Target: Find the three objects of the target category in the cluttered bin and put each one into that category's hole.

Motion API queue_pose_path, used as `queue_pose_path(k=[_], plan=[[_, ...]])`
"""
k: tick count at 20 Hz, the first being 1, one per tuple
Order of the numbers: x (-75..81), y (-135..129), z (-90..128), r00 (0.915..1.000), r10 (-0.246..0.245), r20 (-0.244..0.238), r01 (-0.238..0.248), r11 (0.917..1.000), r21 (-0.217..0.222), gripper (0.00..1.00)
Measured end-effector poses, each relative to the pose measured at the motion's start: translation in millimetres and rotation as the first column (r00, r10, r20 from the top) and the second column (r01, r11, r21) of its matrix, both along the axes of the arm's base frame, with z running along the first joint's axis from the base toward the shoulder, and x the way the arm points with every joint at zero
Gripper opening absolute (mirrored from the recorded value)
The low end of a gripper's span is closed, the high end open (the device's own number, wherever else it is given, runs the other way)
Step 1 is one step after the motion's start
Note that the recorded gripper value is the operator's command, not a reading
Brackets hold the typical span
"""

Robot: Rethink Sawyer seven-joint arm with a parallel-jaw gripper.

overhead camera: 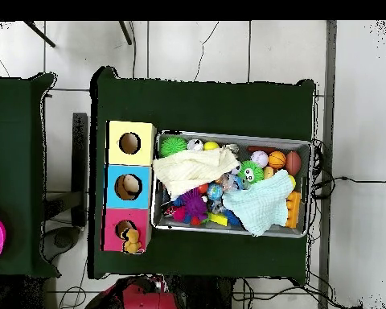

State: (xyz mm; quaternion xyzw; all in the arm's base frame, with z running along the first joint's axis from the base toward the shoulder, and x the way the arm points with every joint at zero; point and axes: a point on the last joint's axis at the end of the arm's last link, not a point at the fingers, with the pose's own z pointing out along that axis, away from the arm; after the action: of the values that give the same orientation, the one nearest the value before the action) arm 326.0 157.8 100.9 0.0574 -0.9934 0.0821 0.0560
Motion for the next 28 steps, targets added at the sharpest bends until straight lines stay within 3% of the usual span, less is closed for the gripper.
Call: queue_pose_path(k=[8, 17, 28], plan=[[1.0, 15, -3, 0.9999, -0.012, 0.005, 0.012, 0.9999, -0.005, 1.0], [14.3, 17, -1, 0.9978, -0.059, 0.03, 0.06, 0.9982, -0.004, 1.0], [20.3, 46, 3, 0.9976, -0.057, 0.04, 0.056, 0.9984, 0.007, 1.0]])
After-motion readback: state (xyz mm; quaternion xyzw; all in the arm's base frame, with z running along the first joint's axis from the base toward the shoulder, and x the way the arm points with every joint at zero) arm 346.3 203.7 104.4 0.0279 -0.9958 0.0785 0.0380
